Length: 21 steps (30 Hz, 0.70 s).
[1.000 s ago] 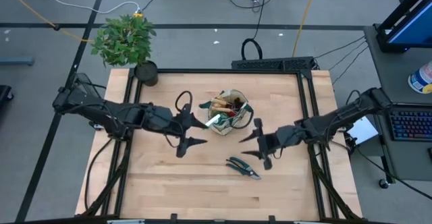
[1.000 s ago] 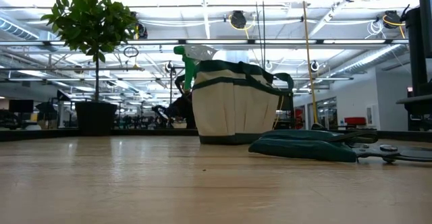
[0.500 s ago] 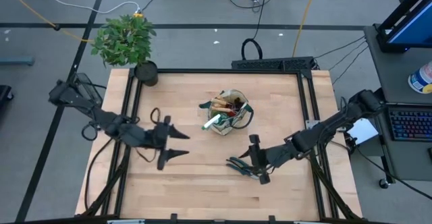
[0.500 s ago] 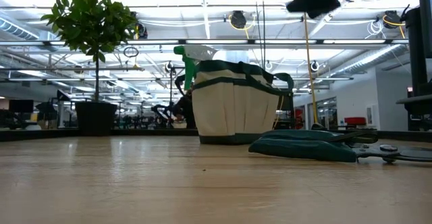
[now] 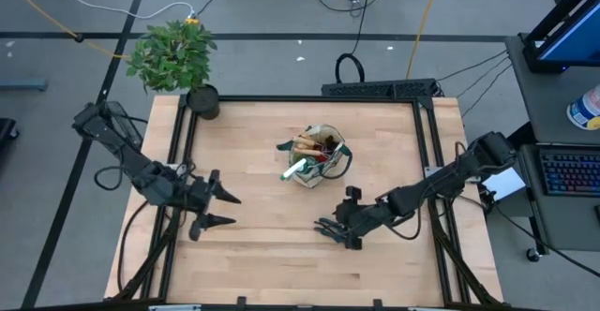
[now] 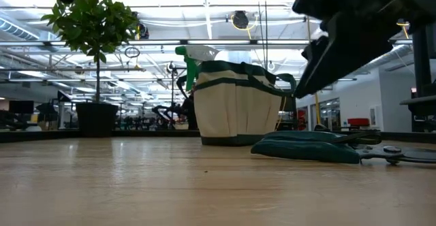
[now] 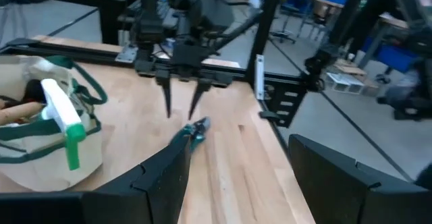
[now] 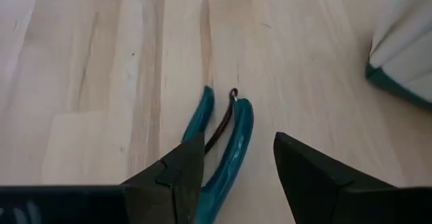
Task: Pick & Place Garden tools in Gardening bag
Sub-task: Put the red shear scissors into the light brown gardening bag
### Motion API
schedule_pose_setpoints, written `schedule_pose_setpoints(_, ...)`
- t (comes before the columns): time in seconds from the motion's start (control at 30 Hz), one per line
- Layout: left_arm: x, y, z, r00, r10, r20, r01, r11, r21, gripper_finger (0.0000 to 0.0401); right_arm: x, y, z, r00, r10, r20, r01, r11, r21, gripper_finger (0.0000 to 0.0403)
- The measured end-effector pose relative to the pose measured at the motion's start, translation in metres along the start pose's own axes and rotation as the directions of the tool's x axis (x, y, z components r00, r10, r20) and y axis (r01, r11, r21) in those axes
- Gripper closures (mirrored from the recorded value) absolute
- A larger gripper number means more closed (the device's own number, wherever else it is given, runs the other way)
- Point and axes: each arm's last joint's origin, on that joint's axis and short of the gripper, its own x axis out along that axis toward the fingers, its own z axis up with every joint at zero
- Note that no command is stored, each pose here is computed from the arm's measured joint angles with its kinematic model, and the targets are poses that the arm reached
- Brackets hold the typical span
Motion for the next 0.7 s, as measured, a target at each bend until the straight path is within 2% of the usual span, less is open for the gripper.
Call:
schedule_pose_setpoints(0.43,-0.020,0.002,-0.023,0.999,-0.034,-0.003,0.034,0.999,0.011,0.0144,0.020,-0.008,-0.011,0.994,-0.059,-0.096,0.072,0.987,0.141,0.0229)
schedule_pose_setpoints(0.7,-0.020,0.001,-0.022,0.998,-0.054,0.010,0.054,0.998,-0.012,0.0144,0.038,-0.011,-0.023,0.984,-0.075,-0.164,0.107,0.975,0.196,0.0229)
